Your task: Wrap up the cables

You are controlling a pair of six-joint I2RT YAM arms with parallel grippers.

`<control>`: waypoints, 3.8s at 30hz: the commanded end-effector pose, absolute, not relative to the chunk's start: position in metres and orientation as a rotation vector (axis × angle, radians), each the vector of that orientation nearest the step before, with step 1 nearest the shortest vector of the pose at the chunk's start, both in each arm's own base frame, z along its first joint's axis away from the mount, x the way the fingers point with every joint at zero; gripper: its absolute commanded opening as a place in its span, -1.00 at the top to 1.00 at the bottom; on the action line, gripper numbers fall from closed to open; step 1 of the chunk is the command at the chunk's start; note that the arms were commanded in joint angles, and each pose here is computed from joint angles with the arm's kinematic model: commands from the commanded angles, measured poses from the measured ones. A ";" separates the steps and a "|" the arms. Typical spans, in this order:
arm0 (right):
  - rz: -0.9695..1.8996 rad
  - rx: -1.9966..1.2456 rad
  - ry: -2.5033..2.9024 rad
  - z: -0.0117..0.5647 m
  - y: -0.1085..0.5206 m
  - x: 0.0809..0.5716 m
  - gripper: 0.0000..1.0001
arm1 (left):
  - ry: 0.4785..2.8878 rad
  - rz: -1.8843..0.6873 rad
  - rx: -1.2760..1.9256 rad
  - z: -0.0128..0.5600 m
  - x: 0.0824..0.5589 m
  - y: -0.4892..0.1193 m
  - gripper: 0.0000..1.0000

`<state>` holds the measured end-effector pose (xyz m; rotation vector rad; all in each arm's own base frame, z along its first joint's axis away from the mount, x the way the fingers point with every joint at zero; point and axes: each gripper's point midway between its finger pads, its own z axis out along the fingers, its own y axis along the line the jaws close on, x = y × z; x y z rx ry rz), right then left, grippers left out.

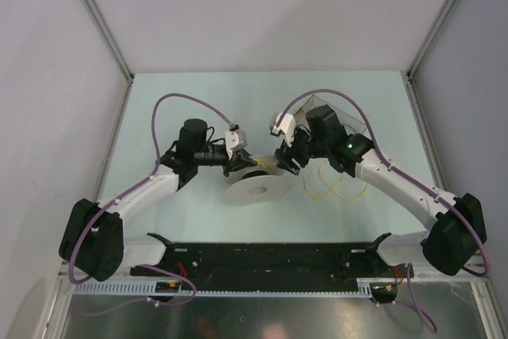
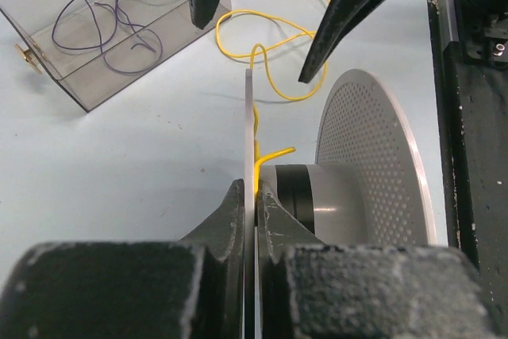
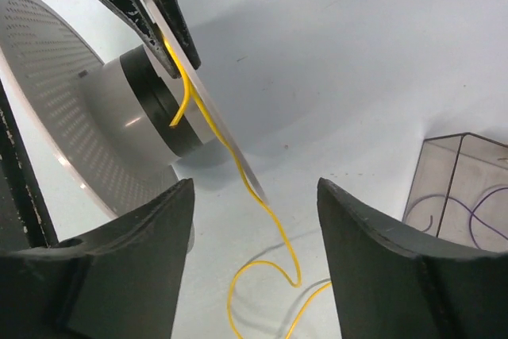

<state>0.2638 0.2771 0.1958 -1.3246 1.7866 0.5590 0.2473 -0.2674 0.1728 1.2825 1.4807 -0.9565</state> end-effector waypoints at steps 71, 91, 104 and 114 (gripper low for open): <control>0.756 -1.424 1.649 0.175 0.317 0.275 1.00 | 1.411 -0.915 1.399 0.182 0.255 -0.276 0.32; 0.750 -1.450 1.609 0.179 0.317 0.274 1.00 | 1.467 -0.913 1.421 0.166 0.260 -0.273 0.49; 0.715 -1.497 1.522 0.184 0.319 0.278 1.00 | 1.472 -0.962 1.449 0.165 0.254 -0.275 0.99; 0.646 -1.237 1.607 0.226 0.283 0.306 -0.71 | 1.564 -0.833 1.333 0.188 0.267 -0.254 1.00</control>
